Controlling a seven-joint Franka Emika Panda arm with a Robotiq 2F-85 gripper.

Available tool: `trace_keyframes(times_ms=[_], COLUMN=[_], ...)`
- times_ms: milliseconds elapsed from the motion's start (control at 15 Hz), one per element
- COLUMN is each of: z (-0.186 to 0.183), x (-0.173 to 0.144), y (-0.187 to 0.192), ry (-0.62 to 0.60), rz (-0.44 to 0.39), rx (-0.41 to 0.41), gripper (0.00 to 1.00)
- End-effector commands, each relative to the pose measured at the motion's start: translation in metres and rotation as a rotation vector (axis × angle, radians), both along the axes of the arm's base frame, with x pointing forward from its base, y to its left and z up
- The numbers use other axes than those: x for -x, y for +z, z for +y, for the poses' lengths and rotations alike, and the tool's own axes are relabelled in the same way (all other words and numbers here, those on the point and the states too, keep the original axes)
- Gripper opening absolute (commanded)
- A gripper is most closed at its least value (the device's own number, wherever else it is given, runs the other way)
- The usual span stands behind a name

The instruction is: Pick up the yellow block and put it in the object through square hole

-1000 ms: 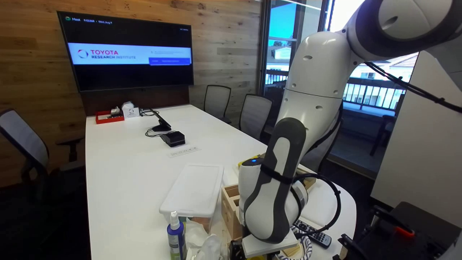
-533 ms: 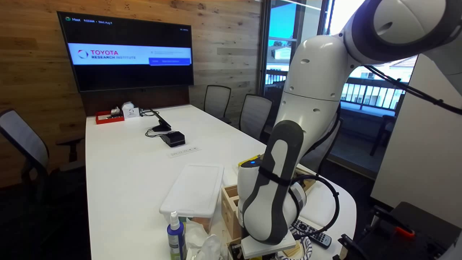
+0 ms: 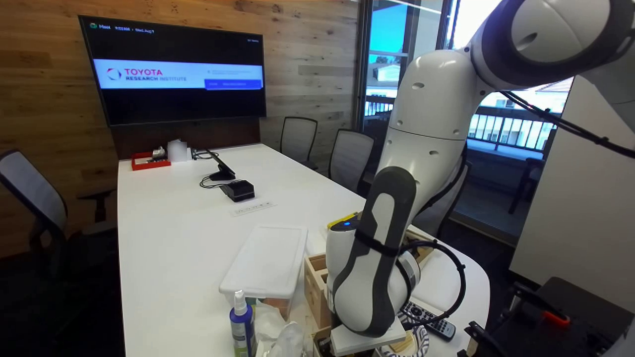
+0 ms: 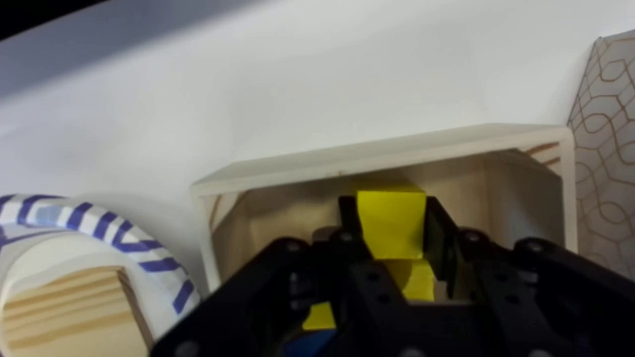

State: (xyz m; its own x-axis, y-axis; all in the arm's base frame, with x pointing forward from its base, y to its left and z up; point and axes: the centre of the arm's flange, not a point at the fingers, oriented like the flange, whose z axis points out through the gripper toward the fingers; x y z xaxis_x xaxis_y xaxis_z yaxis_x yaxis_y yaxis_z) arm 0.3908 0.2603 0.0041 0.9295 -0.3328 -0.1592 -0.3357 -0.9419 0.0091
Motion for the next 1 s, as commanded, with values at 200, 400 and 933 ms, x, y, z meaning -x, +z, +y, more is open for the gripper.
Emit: trace_keyframes(times_ms=[200,400,933], z=[0.0,-0.003,-0.022], x=[-0.011,-0.022,-0.062], y=[0.025,0.049,0.117], ry=[0.034,0.076,0.197], rz=[-0.007,-0.005,0.022], rx=[0.014,0.018,0.062], gripper=[0.09,0.09,0.09])
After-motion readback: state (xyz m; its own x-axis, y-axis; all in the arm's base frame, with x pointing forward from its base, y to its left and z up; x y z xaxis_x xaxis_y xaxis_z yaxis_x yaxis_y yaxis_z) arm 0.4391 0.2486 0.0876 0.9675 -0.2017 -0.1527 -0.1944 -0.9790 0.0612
